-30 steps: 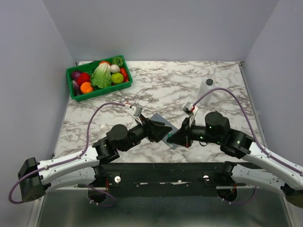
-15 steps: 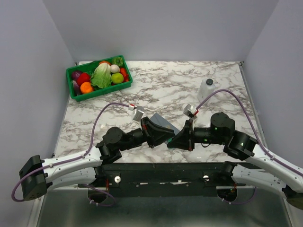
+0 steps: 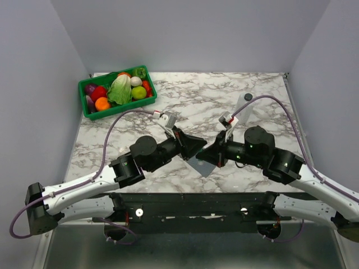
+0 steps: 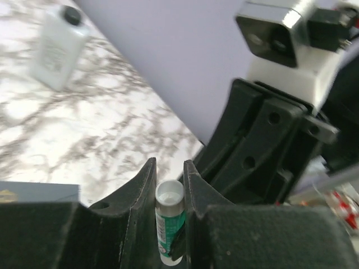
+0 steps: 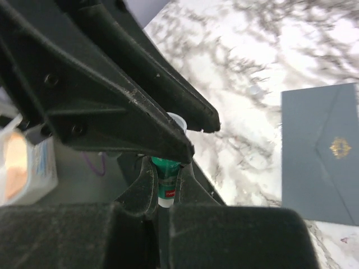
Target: Place the letter into the envelope and seal it
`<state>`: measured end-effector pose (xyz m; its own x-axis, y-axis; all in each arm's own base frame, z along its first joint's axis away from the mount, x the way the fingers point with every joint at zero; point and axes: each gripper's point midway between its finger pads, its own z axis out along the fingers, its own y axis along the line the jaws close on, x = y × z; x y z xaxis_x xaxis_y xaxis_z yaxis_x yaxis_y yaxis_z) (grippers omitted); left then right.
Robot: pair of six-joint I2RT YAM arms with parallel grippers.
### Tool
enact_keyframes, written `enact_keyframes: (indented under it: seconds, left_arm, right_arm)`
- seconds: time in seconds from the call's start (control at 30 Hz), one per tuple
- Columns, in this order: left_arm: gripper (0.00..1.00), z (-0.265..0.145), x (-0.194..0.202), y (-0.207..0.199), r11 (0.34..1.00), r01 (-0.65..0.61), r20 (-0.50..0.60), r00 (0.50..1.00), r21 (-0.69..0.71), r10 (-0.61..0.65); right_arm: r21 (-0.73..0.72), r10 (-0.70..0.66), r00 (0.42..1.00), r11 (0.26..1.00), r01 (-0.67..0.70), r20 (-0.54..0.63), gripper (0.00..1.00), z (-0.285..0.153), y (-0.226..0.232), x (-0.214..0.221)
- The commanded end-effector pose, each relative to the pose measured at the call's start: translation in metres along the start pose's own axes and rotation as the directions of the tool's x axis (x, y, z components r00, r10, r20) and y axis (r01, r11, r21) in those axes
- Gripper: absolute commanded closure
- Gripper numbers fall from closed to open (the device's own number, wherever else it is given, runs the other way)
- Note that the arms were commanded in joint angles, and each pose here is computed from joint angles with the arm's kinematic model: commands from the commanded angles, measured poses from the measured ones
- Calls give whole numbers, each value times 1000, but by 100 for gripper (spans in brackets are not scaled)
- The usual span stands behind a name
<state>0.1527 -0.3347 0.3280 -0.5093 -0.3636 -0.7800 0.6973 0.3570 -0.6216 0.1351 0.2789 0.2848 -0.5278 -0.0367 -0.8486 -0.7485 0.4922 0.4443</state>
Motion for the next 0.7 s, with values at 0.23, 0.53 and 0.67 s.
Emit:
enact_keyframes:
  seconds: [0.23,0.53,0.67]
  left_arm:
    - [31,16,-48,40,886,-114,35,989,-449,145]
    - [20,-7,-48,-57,959,-215,167,969,186,184]
    - [37,-14,-28,-67,933,-197,120,978,300,168]
  right_arm:
    - [462,-25,994,886,-26,103,99,3,-72,-54]
    - [-181,-220,975,959,220,23,99,-16,30,-12]
    - [-263,-221,974,939,224,41,99,-29,44,-7]
